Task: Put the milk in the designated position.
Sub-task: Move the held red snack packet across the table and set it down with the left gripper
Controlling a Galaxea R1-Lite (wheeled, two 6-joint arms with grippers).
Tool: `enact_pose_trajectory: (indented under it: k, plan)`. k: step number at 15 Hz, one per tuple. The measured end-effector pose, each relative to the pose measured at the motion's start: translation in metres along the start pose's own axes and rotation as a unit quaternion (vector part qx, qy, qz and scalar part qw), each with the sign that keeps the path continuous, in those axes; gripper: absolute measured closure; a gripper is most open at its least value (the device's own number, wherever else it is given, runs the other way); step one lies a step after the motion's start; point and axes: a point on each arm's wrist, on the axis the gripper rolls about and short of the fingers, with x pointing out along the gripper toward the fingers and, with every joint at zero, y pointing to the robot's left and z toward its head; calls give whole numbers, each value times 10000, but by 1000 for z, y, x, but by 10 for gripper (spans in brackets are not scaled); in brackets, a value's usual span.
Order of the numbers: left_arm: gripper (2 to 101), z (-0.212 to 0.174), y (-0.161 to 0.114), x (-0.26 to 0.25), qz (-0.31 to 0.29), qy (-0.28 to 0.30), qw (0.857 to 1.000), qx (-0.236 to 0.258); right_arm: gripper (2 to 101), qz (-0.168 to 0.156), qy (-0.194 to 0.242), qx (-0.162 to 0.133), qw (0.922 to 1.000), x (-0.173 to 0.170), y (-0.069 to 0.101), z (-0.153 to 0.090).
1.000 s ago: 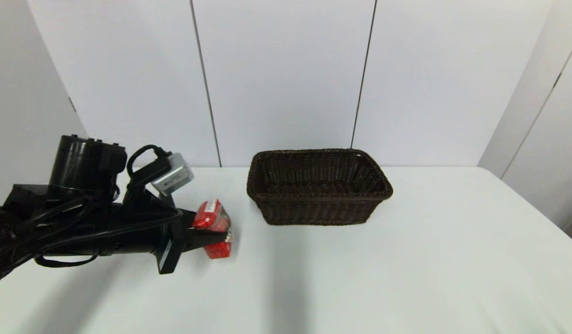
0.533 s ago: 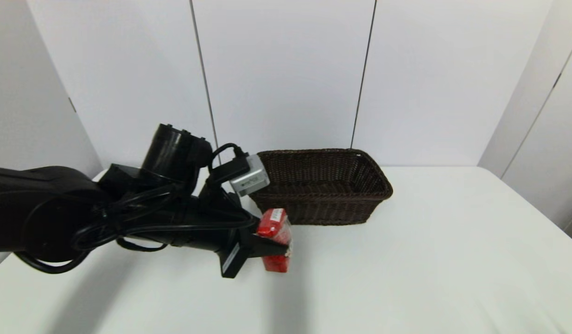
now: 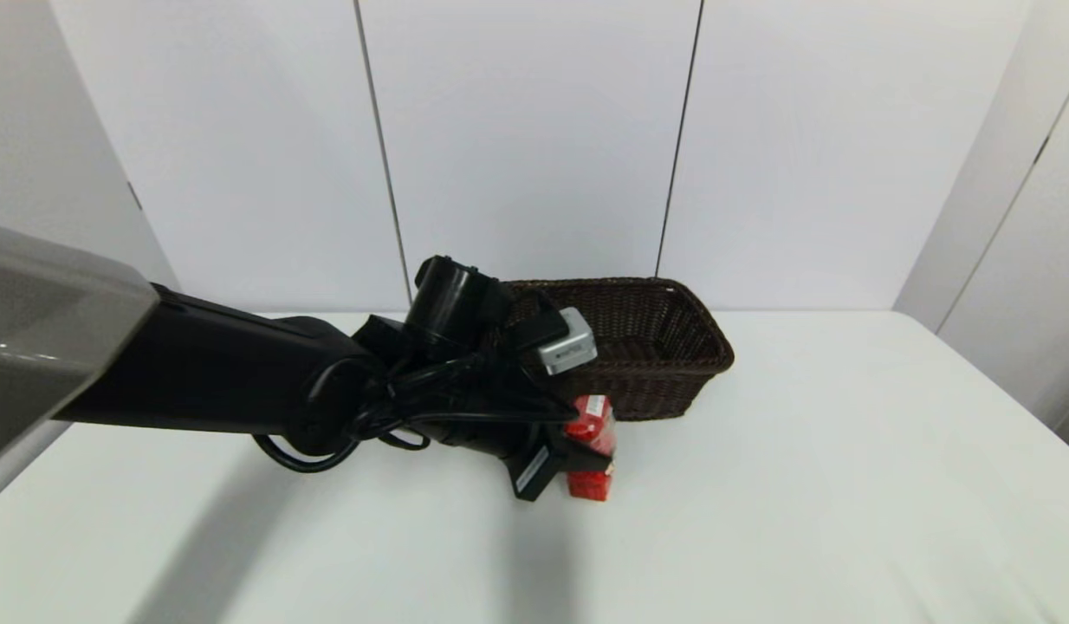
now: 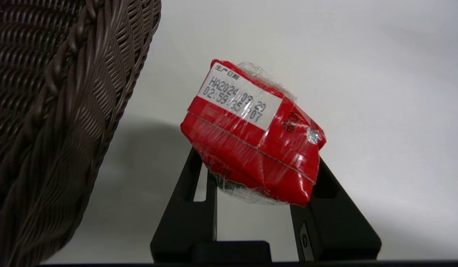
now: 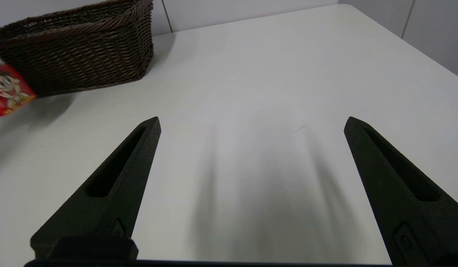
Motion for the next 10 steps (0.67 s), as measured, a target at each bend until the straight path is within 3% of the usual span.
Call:
enact_pose_trajectory:
  k: [7, 10]
  plan:
    - [714, -14, 13, 29, -79, 185, 9997, -120, 43, 0, -2, 4, 10000, 0, 0, 0]
    - [522, -17, 14, 32, -92, 231, 9996, -152, 43, -2, 0, 4, 10000, 0, 0, 0]
